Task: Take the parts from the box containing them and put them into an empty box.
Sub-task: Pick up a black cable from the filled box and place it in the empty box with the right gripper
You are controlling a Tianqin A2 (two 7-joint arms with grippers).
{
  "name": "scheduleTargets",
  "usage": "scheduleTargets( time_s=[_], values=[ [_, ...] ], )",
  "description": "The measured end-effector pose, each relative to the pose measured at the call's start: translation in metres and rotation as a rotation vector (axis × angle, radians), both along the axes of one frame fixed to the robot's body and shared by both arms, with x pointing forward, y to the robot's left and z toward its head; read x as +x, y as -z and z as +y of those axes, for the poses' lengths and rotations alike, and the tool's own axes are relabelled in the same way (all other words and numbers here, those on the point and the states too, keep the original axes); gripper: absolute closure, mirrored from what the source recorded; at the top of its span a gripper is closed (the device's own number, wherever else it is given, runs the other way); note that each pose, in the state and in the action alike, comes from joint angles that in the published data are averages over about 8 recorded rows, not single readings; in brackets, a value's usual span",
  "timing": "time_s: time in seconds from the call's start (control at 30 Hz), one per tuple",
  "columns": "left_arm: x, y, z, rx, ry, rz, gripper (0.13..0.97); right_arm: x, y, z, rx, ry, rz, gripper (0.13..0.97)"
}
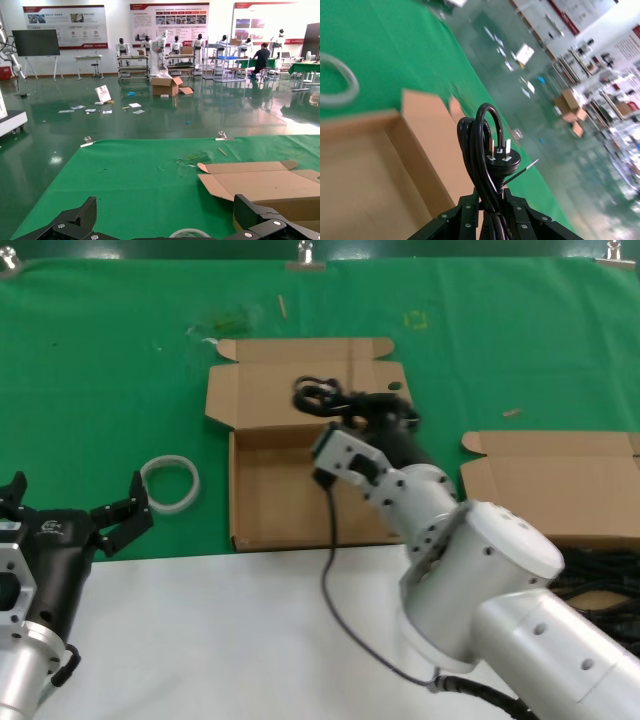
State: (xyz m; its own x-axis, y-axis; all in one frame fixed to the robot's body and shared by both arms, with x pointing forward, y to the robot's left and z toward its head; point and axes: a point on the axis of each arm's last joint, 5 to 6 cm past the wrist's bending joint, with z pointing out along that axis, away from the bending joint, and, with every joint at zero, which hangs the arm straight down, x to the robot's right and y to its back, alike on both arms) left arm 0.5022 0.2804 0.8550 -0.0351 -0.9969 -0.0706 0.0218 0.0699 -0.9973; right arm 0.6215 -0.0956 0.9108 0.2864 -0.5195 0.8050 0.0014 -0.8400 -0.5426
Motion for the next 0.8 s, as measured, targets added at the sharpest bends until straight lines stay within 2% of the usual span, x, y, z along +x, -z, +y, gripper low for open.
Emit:
scheduleTargets(
  time_s=[0.4,0.8],
  values=[
    [0.0,0.0,0.0,0.0,0.0,0.0,0.132,-0.012,0.008,0.052,0.19,-0.177,0.042,0.873],
    [0.0,0.0,0.0,0.0,0.0,0.0,0.132,-0.034,0.025,0.067,0.246,-0.176,0.116,0.873]
  ],
)
